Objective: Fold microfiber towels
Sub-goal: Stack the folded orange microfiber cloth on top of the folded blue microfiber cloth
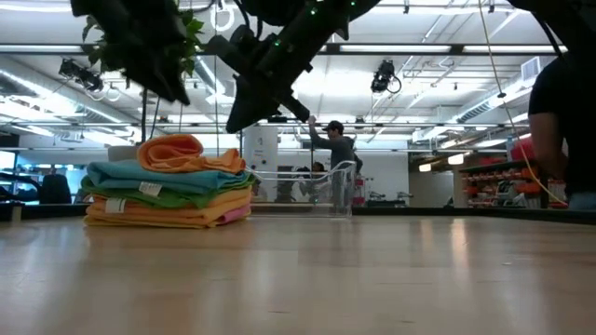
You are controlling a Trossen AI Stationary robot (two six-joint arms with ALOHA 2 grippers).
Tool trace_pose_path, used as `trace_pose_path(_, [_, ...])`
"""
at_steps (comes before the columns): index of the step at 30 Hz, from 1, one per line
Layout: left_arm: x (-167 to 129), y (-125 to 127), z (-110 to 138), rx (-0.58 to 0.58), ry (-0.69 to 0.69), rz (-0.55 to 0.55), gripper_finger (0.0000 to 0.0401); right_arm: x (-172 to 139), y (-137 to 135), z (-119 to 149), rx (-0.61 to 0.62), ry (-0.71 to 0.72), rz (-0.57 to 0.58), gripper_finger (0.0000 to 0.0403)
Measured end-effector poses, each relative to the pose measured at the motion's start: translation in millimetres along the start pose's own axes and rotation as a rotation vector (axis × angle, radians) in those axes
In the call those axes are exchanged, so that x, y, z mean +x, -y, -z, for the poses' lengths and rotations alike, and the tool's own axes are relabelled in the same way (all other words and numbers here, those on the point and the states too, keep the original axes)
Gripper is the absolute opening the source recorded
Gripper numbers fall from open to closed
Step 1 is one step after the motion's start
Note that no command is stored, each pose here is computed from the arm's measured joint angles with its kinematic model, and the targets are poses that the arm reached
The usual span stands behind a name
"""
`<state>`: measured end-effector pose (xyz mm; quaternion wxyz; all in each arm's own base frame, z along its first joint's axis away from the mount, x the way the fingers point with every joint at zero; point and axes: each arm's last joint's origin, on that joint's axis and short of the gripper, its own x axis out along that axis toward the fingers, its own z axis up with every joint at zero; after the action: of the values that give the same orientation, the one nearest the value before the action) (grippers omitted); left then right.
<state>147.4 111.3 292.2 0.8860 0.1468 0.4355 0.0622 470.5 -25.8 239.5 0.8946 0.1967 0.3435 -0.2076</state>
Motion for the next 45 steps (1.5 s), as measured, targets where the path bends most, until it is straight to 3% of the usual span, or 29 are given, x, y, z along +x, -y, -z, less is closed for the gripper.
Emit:
trace_pose_path(2, [-4,9,-11,-0.041,0.075,0.077,0.0312,0,0,2,-0.021,-0.024,-0.005,0.0010])
trace_pose_path(4, [3,25,-20,0.002,0.110,0.151,0.0303,0,2,5,-0.050,-0.061,-0.004,0.0007])
trace_pose_path(8, [34,52,-36,0.089,0.082,0.119,0.0260,-2,9,10,-0.084,-0.144,0.041,0.0005])
trace_pose_path(13, [64,65,-55,0.025,0.023,-0.017,0.0142,-13,11,15,-0.105,-0.202,0.077,0.0003])
trace_pose_path(16, [71,65,-62,-0.107,0.002,-0.027,0.0036,-22,10,24,-0.144,-0.270,0.148,0.0003])
trace_pose_path(17, [72,67,-63,-0.163,0.005,-0.024,0.0020,-25,9,26,-0.154,-0.274,0.171,0.0003])
trace_pose_path(20, [79,75,-63,-0.280,-0.031,-0.026,0.0013,-41,8,27,-0.166,-0.268,0.212,0.0003])
trace_pose_path(24, [86,83,-63,-0.326,-0.074,-0.023,0.0007,-59,15,32,-0.151,-0.233,0.191,0.0002])
trace_pose_path(35, [103,91,-52,-0.338,-0.232,-0.005,0.0008,-127,48,59,0.018,-0.038,0.074,0.0002])
trace_pose_path(39, [99,93,-45,-0.327,-0.315,0.008,0.0005,-142,57,66,0.054,-0.004,0.055,0.0002])
trace_pose_path(45, [76,91,-59,-0.336,-0.308,0.014,0.0007,-149,61,71,0.076,0.045,0.020,0.0002])
